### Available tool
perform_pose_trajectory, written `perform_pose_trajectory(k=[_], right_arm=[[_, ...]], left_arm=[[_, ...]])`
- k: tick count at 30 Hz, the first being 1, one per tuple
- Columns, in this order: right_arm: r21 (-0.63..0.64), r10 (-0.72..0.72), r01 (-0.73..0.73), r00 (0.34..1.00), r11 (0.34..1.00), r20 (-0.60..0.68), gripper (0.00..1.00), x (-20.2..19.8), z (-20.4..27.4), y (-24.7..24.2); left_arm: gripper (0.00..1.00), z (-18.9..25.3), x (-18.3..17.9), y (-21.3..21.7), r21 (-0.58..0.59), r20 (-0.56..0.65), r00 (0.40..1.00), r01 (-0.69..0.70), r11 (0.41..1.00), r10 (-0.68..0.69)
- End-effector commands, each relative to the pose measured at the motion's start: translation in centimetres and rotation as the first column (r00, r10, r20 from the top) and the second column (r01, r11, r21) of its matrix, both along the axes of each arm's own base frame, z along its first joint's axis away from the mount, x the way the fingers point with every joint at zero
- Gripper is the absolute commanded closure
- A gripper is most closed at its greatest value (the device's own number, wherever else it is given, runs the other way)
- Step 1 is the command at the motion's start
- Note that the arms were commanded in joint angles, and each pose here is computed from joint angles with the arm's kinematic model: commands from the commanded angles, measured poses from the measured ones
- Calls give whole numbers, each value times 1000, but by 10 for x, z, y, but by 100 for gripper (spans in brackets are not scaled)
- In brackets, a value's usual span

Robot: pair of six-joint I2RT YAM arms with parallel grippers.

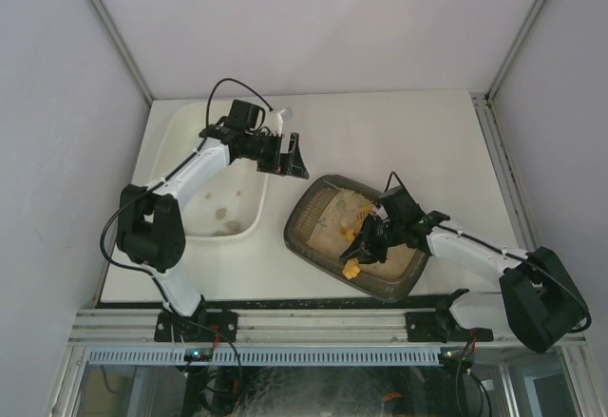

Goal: Clean the litter box

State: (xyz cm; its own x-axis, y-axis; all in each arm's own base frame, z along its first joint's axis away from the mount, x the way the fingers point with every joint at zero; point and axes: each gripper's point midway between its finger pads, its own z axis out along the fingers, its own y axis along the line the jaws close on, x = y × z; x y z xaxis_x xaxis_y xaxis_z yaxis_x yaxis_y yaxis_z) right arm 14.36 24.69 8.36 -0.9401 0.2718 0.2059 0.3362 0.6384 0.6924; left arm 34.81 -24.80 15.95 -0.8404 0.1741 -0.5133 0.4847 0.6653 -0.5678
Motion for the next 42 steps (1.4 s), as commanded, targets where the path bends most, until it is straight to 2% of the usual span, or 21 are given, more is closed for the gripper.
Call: perform_pose_trajectory(k=[1,11,17,23,30,34,39,42], right_arm=[[-51,11,-14,997,999,-74,100,-12,-7,-11],[-17,-3,1,994,1000,-106,100,14,-28,9],[1,-37,37,999,999,-26,100,44,-33,17],[-10,-87,88,990,996,109,100,70,-33,18],[137,-134,103,961,985,242,100,84,-19,35],[248,-134,58,943,967,305,100,84,-8,47],[385,-144,-2,926,923,349,100,80,8,57],[411,-120,-38,928,911,351,100,74,8,61]], left_arm=[[0,7,-2,-2,-31,24,999,23,999,-22],[0,3,-2,-3,-26,16,1000,23,999,-23],[0,3,-3,-3,-25,13,1000,26,999,-26],[0,4,-3,-3,-26,13,1000,27,999,-27],[0,2,-4,-4,-29,7,999,32,999,-32],[0,2,-5,-4,-31,5,999,34,999,-34],[0,1,-5,-5,-31,4,999,39,999,-39],[0,0,-6,-5,-28,3,999,40,999,-40]])
